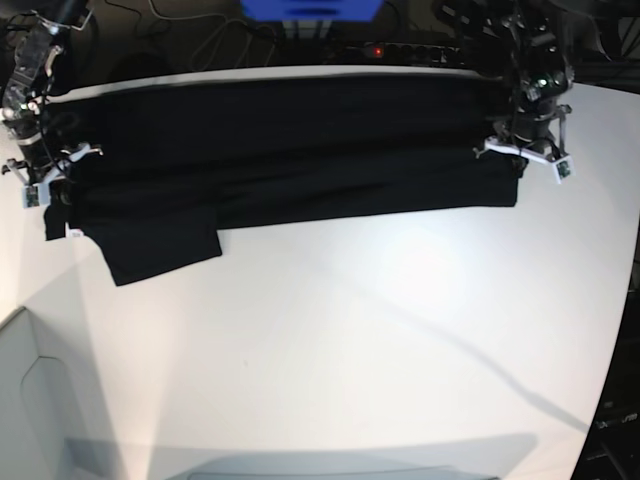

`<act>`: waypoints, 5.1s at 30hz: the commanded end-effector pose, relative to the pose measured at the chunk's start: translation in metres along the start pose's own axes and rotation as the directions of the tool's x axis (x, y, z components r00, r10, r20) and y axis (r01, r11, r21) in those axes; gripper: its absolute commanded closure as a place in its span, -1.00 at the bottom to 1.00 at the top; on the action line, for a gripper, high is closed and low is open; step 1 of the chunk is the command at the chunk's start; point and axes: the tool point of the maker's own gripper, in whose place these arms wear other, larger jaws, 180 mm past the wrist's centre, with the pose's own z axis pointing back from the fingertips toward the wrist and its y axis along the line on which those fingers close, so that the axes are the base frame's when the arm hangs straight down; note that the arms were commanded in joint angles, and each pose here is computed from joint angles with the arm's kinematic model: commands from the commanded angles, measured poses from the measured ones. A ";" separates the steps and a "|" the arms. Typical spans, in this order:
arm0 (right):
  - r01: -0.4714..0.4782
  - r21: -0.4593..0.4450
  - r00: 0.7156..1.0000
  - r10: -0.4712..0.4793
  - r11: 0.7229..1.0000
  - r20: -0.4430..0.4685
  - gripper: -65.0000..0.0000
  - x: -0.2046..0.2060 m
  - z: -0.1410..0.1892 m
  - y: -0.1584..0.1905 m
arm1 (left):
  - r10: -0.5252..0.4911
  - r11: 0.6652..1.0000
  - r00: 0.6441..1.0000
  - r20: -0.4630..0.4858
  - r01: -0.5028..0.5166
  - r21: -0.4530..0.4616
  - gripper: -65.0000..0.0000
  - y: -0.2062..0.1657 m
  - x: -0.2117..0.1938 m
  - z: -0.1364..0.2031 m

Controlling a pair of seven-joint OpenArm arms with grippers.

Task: Fold the T-shirt properly
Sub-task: 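Lift the hem with both grippers and fold it toward the collar edge, then grasp the hanging sleeve end with the right gripper and tuck it in, then hold the strip's ends with both grippers and straighten it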

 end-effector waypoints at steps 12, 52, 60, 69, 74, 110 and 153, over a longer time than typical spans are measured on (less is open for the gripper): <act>-0.012 -0.017 1.000 0.013 1.000 0.014 0.22 0.006 0.003 -0.018 | -0.007 1.000 0.999 0.035 0.007 0.000 1.00 0.000 0.012 -0.003; -0.048 0.151 0.983 0.073 0.987 -0.168 0.10 0.045 -0.106 0.045 | 0.001 1.000 1.000 0.011 -0.001 0.008 1.00 0.004 0.004 -0.006; -0.100 0.095 0.988 0.110 0.990 -0.106 1.00 0.063 -0.088 0.031 | 0.002 1.000 1.000 0.013 -0.002 0.009 1.00 0.004 0.005 -0.006; -0.189 -0.064 0.974 0.195 0.980 0.113 1.00 0.119 -0.011 0.038 | -0.001 1.000 1.000 0.015 0.001 0.005 1.00 0.002 0.006 -0.006; -0.194 -0.124 0.971 0.209 0.973 0.117 1.00 0.111 0.024 0.037 | -0.004 1.000 1.000 0.019 0.004 0.005 1.00 0.003 0.008 -0.007; -0.134 -0.198 0.981 0.103 0.971 -0.162 1.00 -0.007 0.098 0.025 | -0.007 1.000 1.000 0.011 0.007 0.007 1.00 0.004 0.005 -0.007; 0.116 -0.111 0.961 -0.140 0.987 -0.240 -0.03 -0.073 0.040 0.052 | -0.056 0.998 0.997 0.046 0.055 0.011 0.07 0.004 0.011 0.024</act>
